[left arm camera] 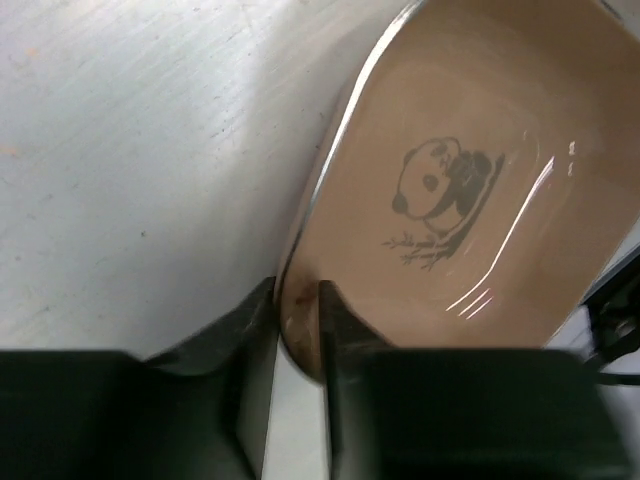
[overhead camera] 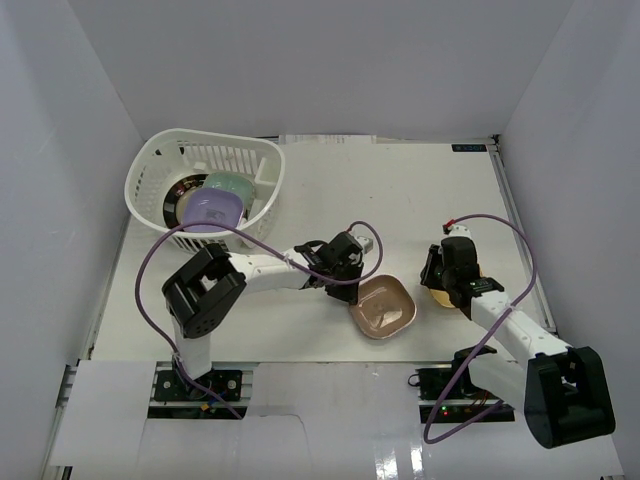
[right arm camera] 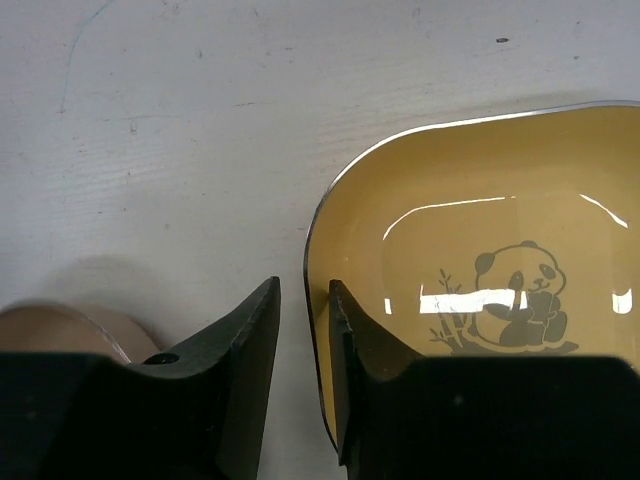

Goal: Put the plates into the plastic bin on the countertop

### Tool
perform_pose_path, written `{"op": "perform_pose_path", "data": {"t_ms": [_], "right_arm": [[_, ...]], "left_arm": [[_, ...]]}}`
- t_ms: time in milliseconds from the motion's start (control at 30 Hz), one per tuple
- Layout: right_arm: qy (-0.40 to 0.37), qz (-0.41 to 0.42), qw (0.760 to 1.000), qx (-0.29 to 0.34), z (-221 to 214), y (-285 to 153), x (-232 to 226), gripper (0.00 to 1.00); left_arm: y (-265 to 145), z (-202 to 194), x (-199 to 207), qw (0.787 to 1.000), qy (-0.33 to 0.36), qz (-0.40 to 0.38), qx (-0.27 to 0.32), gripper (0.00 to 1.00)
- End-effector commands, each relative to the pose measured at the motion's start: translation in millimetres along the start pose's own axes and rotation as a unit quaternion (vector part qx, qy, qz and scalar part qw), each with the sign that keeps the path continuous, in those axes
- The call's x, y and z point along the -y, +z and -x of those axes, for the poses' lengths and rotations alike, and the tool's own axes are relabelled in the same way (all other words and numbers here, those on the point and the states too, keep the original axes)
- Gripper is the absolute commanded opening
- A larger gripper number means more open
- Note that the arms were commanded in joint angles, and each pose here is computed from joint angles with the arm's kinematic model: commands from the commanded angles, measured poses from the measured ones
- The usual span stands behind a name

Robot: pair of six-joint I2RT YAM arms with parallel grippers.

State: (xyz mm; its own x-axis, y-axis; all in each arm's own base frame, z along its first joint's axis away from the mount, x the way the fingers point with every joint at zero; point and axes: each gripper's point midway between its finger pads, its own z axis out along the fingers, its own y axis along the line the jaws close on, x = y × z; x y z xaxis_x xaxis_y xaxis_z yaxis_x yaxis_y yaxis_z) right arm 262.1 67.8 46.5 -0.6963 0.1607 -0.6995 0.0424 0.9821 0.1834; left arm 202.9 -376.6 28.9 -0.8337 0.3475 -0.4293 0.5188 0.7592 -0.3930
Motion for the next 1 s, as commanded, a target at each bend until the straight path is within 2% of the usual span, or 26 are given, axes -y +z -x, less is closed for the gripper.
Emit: {"op": "perform_pose_path", "data": {"t_ms": [0,67,167,200,300,333,433,467,567,667,700,833,967], "right_arm": [[0.012,0.024,1.000,0.010,6,3,-9,0.30],[0.013,0.024,1.000,0.009,5,4,-8,0.29],[0.014,0.027,1.000,0.008,5,4,-9,0.23],[0.013,0.029,0.999,0.009,5,4,-10,0.17],[0.013,0.033,0.999,0.009,5,4,-11,0.10],[0.011,0.035,0.999,0.010,6,4,-11,0.08],[0.009,0.042,0.999,0.016,7,2,-13,0.08],[0.007,0.052,0.998,0.018,8,0,-17,0.08],[0.006,0.076,0.997,0.031,12,-5,-25,0.08],[0.003,0.090,0.995,0.040,18,-9,-32,0.08],[0.001,0.093,0.995,0.043,20,-11,-34,0.08],[-0.023,0.138,0.989,0.045,27,-20,-66,0.08],[-0.051,0.159,0.984,0.068,47,-31,-99,0.08]], "left_arm": [[-4,14,0,1.000,0.011,0.011,0.022,0.14],[-8,14,-9,0.999,0.010,0.034,0.029,0.00],[-31,23,-6,0.998,0.013,0.038,0.056,0.00],[-40,27,-6,0.997,0.011,0.043,0.067,0.00],[-88,50,-6,0.991,0.004,0.049,0.125,0.00],[-117,64,-2,0.986,-0.003,0.039,0.159,0.00],[-172,90,-33,0.973,-0.054,0.054,0.217,0.00],[-202,96,-40,0.965,-0.066,0.057,0.247,0.00],[-265,113,-101,0.931,-0.119,0.144,0.315,0.00],[-314,119,-157,0.887,-0.166,0.227,0.366,0.00],[-334,117,-182,0.865,-0.189,0.261,0.385,0.00],[-360,104,-240,0.819,-0.236,0.334,0.402,0.00],[-361,85,-280,0.806,-0.261,0.374,0.377,0.00]]}}
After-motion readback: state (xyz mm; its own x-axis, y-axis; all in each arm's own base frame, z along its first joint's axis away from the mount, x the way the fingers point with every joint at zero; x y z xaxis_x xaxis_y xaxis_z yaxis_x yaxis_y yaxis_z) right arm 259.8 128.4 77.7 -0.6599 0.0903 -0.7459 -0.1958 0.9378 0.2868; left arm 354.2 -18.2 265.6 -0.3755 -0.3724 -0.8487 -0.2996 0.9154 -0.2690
